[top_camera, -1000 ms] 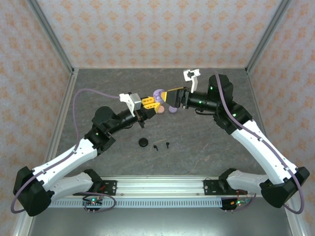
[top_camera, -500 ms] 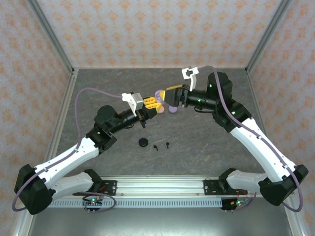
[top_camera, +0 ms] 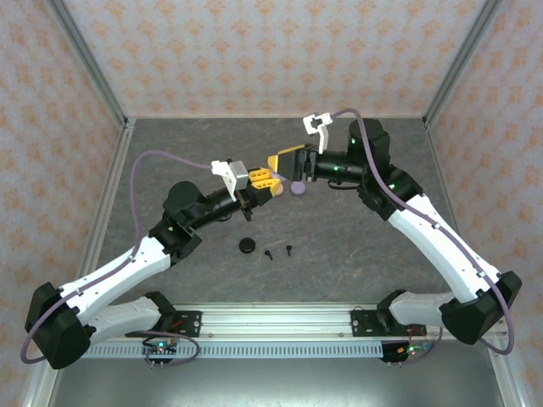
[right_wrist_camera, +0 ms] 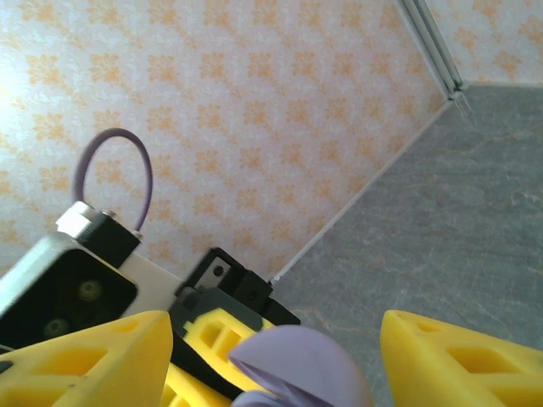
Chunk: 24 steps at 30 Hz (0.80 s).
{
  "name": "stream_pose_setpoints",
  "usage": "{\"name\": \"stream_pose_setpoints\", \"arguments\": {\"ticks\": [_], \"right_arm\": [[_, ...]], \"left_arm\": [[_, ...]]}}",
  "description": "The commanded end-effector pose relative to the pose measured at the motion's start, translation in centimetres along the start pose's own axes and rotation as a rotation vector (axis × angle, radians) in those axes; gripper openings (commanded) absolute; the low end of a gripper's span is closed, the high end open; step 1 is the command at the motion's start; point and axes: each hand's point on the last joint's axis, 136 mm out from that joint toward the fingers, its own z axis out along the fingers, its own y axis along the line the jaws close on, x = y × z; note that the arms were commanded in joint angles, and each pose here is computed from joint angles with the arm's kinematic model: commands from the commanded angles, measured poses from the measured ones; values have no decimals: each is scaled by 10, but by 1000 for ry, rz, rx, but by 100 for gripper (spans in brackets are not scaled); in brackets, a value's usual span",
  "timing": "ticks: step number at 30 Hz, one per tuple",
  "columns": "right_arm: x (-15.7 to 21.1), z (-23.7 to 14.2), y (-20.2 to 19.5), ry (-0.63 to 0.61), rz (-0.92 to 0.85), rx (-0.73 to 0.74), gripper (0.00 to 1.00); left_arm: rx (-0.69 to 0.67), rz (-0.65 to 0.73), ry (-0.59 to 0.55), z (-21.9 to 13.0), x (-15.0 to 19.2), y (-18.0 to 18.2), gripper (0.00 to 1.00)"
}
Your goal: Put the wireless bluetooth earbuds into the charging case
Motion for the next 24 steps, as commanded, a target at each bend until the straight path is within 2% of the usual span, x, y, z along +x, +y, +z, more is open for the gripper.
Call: {"name": "stream_pose_setpoints", "arguments": {"ticks": [1,5,14,19,24], "right_arm": [[-18,-12,27,-82,-98,-77,66],[-19,-24,36,-116,-135,-75,66],[-3,-24,9,-73,-112,50,66],[-1,-22,-15,-55,-86,162,73],[10,-5,-7,29,-41,47,73]], "left_arm": [[26,22,-31,3,-15,-7,0],[19,15,-20,2,-11,-6,0],[13,5,-5,1,-6,-5,0],[23,4,-11,2,-8,-7,0],[22,4,-7,2,-7,-7,0]]}}
